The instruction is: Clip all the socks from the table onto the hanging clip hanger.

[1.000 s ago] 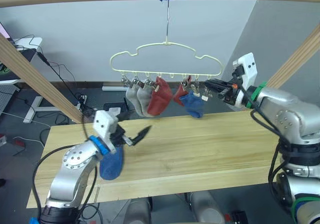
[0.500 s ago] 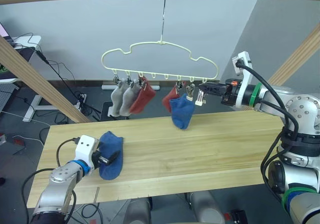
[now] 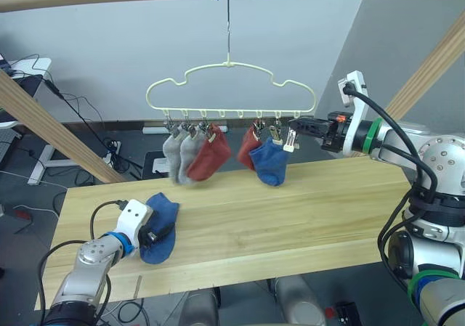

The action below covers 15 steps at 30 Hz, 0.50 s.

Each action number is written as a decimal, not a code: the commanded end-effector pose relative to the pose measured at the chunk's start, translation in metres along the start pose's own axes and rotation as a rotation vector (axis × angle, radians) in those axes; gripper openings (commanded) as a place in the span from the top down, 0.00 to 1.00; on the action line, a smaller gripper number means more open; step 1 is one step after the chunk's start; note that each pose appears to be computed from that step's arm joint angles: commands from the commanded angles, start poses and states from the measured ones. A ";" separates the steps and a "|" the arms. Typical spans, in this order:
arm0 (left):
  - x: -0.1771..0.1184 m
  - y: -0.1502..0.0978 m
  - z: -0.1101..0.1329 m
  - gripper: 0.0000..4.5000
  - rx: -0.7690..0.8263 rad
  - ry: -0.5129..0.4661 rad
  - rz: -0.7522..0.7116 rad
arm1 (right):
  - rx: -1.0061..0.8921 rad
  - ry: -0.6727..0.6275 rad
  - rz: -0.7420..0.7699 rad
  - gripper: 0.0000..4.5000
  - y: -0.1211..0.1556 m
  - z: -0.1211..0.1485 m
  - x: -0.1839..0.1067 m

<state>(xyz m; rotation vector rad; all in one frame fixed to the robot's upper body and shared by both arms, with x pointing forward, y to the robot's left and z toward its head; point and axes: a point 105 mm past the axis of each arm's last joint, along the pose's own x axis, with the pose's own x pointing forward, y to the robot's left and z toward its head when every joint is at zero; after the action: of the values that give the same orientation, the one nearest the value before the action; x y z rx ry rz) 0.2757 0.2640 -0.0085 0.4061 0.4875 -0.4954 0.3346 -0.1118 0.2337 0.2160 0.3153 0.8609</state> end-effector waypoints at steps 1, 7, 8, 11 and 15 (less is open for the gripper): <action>0.000 -0.005 -0.016 0.62 0.019 0.060 -0.010 | -0.061 -0.066 0.042 1.00 0.013 0.019 -0.004; 0.000 -0.007 -0.007 0.96 0.042 0.019 -0.014 | -0.063 -0.069 0.039 1.00 0.012 0.020 -0.001; 0.000 -0.007 -0.006 0.99 0.038 0.018 -0.014 | -0.063 -0.069 0.039 1.00 0.011 0.020 -0.001; -0.001 -0.007 -0.002 0.99 0.039 -0.003 -0.021 | -0.062 -0.072 0.038 1.00 0.011 0.020 0.000; -0.007 -0.024 0.037 0.99 0.060 -0.183 -0.098 | -0.058 -0.079 0.041 1.00 0.010 0.020 0.003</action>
<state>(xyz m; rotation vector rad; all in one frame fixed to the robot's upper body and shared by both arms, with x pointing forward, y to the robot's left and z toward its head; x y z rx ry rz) 0.2701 0.2495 -0.0030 0.4050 0.4305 -0.5583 0.3390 -0.1092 0.2343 0.2180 0.3014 0.8622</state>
